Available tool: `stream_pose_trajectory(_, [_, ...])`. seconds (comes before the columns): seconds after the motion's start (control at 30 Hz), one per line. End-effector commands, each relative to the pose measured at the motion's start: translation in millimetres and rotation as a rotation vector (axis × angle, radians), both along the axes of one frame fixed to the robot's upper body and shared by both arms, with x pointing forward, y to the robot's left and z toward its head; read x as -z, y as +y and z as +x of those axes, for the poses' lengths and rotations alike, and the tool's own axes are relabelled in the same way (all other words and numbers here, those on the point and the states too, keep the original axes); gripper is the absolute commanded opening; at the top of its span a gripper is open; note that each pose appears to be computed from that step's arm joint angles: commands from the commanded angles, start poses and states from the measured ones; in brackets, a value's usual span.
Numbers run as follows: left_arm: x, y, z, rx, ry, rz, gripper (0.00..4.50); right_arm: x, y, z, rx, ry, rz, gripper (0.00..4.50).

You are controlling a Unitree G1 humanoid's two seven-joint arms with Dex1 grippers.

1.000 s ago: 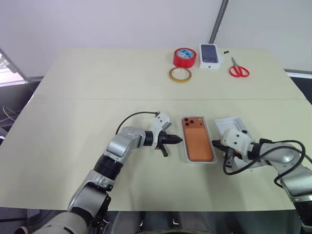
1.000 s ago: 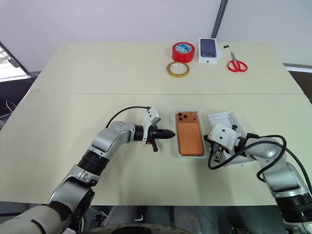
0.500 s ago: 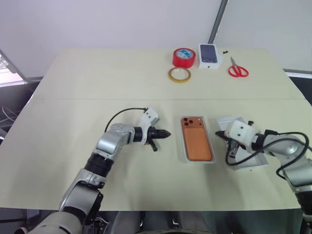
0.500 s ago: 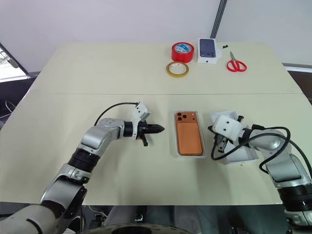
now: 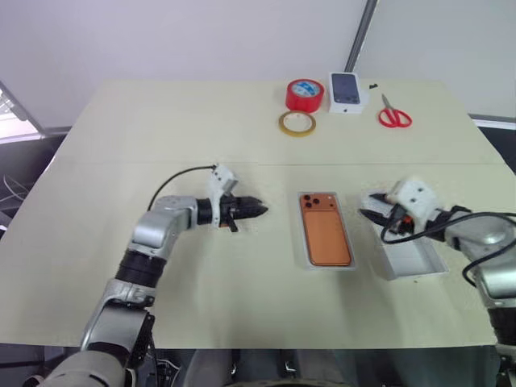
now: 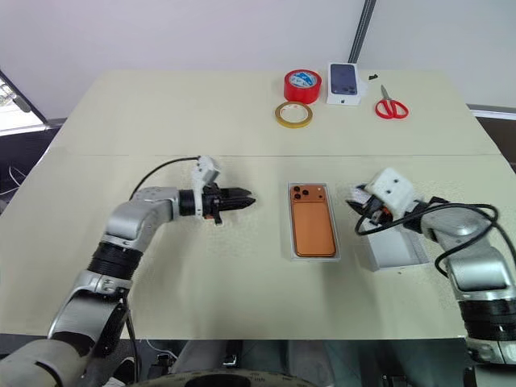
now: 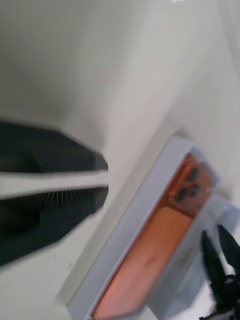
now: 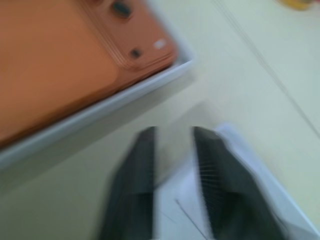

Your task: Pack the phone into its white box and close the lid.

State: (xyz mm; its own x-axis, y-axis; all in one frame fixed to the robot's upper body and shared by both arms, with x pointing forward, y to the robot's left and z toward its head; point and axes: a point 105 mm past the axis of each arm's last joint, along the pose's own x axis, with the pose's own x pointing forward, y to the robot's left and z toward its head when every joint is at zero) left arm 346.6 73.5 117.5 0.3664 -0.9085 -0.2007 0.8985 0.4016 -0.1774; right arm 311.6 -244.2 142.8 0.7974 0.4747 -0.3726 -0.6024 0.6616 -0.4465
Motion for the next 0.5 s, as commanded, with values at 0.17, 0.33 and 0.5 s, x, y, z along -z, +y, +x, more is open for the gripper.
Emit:
stream_pose_trajectory(0.17, [-5, 38, -1, -0.058, -0.148, 0.03, 4.46, -6, 5, -34, 0.124, -0.069, 0.134, 4.5])
stream_pose_trajectory(0.33, [-17, 48, -3, -0.118, -0.318, 0.018, 4.46, -14, 3, -43, 0.213, -0.125, 0.125, 4.5])
stream_pose_trajectory(0.5, [-45, 49, -6, -0.063, -0.421, -0.091, 4.46, 3, 8, -41, 0.286, -0.023, 0.092, 4.5])
